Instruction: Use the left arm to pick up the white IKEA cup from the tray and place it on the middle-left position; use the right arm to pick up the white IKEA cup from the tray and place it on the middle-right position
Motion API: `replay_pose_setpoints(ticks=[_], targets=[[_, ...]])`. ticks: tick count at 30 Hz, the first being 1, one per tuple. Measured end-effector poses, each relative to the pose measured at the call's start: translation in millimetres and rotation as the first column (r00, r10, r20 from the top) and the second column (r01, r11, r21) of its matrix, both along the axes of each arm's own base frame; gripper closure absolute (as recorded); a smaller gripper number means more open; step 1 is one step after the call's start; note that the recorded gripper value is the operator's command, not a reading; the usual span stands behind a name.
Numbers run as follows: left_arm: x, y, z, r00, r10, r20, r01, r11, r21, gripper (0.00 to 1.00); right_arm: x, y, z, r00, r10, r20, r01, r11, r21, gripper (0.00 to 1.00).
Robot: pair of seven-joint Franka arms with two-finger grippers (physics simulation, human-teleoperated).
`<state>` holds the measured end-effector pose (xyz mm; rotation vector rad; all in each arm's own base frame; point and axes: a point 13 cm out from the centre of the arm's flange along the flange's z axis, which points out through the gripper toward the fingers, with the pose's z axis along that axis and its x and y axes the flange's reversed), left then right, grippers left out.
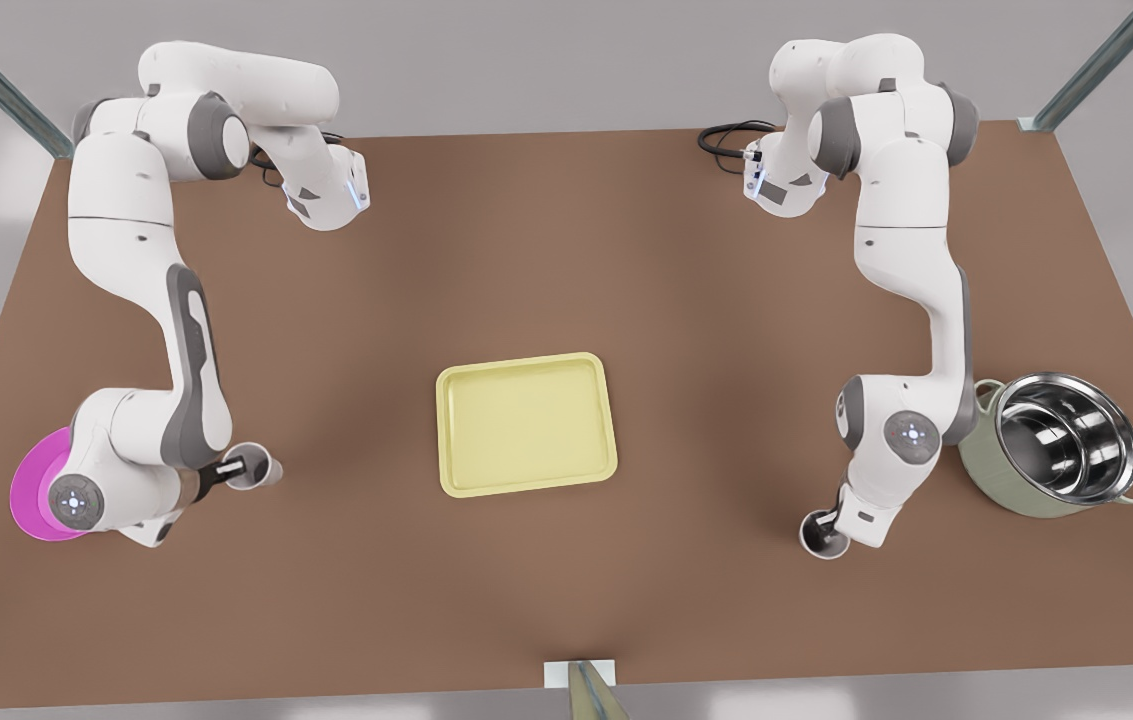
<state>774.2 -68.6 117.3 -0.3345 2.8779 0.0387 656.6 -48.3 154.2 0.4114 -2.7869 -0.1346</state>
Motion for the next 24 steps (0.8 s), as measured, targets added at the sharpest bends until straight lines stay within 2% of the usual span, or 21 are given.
replay_pose_setpoints(ticks=[9,17,18,21,23,24], targets=[[5,-2,3,0.992,-0.122,0.015,0.121,0.991,0.05,0.0,28,5,1,0.981,0.166,0.105,-0.171,0.984,0.041,1.0],[4,-5,4,0.987,-0.163,0.005,0.162,0.985,0.064,0.0,46,4,-31,0.948,0.267,0.174,-0.278,0.96,0.045,1.0],[3,-8,4,0.986,-0.169,0.0,0.169,0.983,0.065,0.0,48,4,-31,0.944,0.275,0.182,-0.287,0.957,0.045,0.88],[-1,-11,1,0.983,-0.181,-0.015,0.181,0.981,0.068,0.0,53,5,-30,0.934,0.293,0.205,-0.308,0.95,0.05,0.87],[10,-16,41,0.982,-0.187,0.01,0.186,0.98,0.067,0.0,55,6,-30,0.928,0.305,0.214,-0.322,0.945,0.053,0.86],[17,-26,121,0.979,-0.194,0.058,0.19,0.98,0.058,0.0,56,7,-30,0.925,0.31,0.218,-0.329,0.943,0.053,0.84]])
